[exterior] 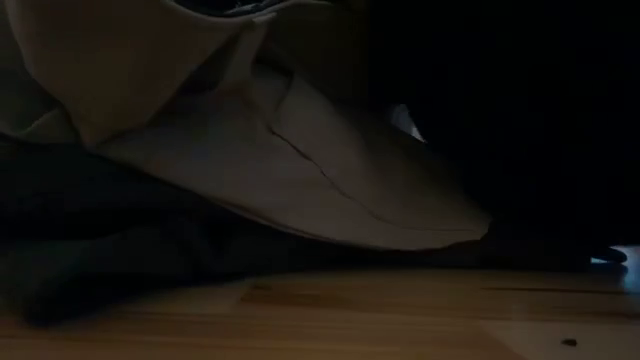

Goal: Sort clothes
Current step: Put the black shirt into the white laundry bin

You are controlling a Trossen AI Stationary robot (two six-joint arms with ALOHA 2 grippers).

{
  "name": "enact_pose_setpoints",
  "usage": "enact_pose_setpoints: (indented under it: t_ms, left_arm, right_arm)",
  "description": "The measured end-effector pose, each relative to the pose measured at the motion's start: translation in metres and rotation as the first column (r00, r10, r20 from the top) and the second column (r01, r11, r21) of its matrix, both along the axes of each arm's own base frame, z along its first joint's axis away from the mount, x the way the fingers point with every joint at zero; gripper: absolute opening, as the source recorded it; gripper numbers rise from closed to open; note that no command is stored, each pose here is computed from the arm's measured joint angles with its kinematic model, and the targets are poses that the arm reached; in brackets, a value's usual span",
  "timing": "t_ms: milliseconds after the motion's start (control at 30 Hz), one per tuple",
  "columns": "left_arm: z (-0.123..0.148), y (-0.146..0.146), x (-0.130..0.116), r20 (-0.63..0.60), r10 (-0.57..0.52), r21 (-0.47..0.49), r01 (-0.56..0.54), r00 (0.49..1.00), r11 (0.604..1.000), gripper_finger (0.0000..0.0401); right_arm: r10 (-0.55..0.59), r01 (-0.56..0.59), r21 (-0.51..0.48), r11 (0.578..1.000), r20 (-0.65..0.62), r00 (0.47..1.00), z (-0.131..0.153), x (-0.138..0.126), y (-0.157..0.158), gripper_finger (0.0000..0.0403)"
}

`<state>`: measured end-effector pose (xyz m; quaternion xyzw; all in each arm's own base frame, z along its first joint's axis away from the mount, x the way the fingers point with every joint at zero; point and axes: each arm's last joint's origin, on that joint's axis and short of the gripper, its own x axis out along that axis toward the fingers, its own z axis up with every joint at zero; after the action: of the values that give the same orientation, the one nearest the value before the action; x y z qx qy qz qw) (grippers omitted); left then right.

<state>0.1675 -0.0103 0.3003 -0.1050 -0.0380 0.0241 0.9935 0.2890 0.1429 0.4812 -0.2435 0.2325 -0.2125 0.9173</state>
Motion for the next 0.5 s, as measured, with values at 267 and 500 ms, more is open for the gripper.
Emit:
enact_pose_setpoints:
  t_ms: [267,500]
  left_arm:
    - [0.0,0.0,0.0,0.0,0.0,0.0,0.0,1.0,1.0,0.0]
    - [0.0,0.0,0.0,-0.002,0.0,0.0,0.0,1.0,1.0,0.0]
  right_arm:
    - [-0.148,0.154,-0.057,0.986,0.096,0.984,0.039,-0.002,-0.052,0.0018]
    - [-0.255,0.28,-0.094,0.955,0.219,0.942,0.071,-0.014,-0.1,0.0019]
